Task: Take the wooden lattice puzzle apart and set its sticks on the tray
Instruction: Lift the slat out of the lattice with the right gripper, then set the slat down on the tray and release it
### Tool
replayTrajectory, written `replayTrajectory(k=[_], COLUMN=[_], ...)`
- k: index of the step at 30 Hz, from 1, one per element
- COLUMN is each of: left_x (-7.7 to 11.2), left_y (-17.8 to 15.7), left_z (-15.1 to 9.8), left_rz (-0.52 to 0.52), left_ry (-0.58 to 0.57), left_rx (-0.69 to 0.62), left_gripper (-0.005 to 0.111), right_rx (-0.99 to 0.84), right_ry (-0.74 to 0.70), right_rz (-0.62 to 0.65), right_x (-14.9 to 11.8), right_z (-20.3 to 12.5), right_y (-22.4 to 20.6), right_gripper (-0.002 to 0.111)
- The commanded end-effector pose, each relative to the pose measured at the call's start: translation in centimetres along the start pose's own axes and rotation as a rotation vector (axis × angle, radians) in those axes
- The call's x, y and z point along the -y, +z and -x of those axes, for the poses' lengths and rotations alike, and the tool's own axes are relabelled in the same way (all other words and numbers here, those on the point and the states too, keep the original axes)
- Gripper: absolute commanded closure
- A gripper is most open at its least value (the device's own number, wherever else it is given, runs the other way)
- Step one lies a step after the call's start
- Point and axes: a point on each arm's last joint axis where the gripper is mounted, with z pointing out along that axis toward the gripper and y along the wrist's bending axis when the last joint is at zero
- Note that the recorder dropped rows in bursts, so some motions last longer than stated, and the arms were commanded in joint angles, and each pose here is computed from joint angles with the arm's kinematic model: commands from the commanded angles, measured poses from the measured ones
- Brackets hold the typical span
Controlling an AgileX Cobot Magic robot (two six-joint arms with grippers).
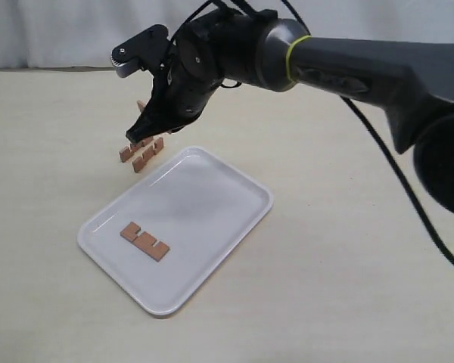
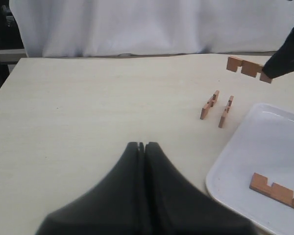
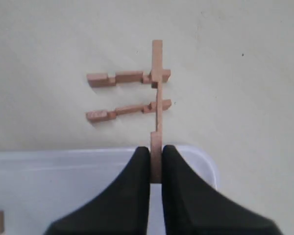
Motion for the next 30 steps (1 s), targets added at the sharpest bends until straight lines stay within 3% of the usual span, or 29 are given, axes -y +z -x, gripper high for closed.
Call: replayTrajectory(k=[1, 5, 10, 30], left_x=[0.0, 0.0, 0.0, 0.0], left_y=[0.0, 0.0, 0.0, 0.0], left_z=[0.0, 0.0, 0.0, 0.0], left_rz=[0.000, 0.000, 0.000, 0.000], left_ry=[0.000, 0.000, 0.000, 0.000], left_rx=[0.006, 0.008, 0.008, 0.008], left_gripper=[0.107, 0.107, 0.107, 0.107], right_rx=[0.040, 0.112, 0.110, -0.064], right_ry=[0.019, -0.004, 0.039, 0.110], right_rz=[0.067, 0.102, 0.121, 0.139], right_x=[-1.4, -4.6, -5.8, -6.6], right_z=[-2.5, -6.8, -10.2, -13.1], right_y=[-3.3, -5.9, -5.9, -1.1], right_gripper=[0.104, 0.104, 0.104, 0.101])
